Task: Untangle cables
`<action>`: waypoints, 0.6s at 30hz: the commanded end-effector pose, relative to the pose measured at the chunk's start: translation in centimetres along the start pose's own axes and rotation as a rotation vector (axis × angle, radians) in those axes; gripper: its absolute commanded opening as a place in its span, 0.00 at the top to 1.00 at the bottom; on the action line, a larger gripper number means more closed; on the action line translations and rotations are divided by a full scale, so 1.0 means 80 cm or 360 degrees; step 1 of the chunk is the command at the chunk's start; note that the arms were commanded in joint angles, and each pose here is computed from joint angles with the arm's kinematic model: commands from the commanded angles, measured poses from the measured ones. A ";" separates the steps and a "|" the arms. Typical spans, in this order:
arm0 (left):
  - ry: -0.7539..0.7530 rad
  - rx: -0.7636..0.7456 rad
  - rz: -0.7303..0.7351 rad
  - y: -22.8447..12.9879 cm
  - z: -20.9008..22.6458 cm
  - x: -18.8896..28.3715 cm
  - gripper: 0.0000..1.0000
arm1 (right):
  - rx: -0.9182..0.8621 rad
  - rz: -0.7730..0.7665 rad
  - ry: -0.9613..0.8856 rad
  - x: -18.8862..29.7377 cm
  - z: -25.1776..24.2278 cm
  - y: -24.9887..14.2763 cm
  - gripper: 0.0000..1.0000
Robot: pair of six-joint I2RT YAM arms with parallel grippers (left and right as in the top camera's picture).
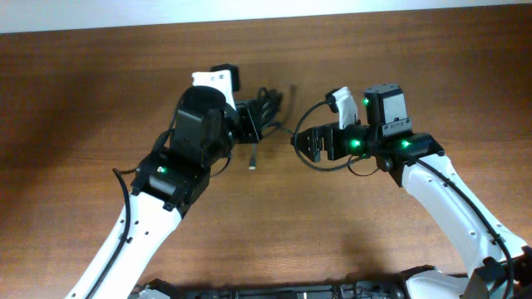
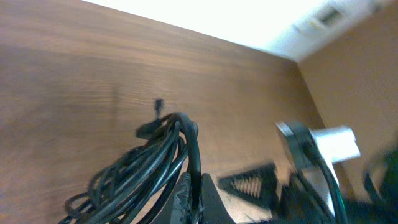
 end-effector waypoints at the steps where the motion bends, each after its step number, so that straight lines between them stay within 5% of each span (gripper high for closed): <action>1: -0.0425 -0.0359 -0.0026 0.009 -0.058 0.020 1.00 | 0.0344 0.0019 0.0152 0.001 0.023 -0.002 0.01; 5: -0.0730 -0.0419 0.0035 -0.004 -0.085 0.035 1.00 | 0.0415 0.0001 0.0110 0.000 0.018 0.000 0.01; 10: -0.0675 -0.0289 0.0206 -0.028 -0.058 0.037 1.00 | 0.0398 -0.0051 -0.0102 0.000 -0.009 0.009 0.01; 14: -0.0708 -0.0193 0.0160 -0.015 -0.063 0.038 1.00 | 0.0390 -0.0031 -0.0074 0.000 -0.006 0.006 0.73; 16: -0.0726 -0.0145 0.0155 -0.012 -0.066 0.039 1.00 | 0.0393 -0.0023 -0.0041 0.000 -0.002 0.004 0.75; 18: -0.0770 -0.0147 0.0171 -0.015 -0.073 0.041 1.00 | 0.0395 -0.0028 -0.0042 0.000 -0.002 0.005 0.68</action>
Point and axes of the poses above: each gripper's point midway between its finger pads, its own x axis back along the fingers, its own z axis along the line the jaws close on, y = z × x, the point moved 1 cm from there along x, back along the fingers, and after that the axes turned 15 degrees about -x, right-handed, at the moved point
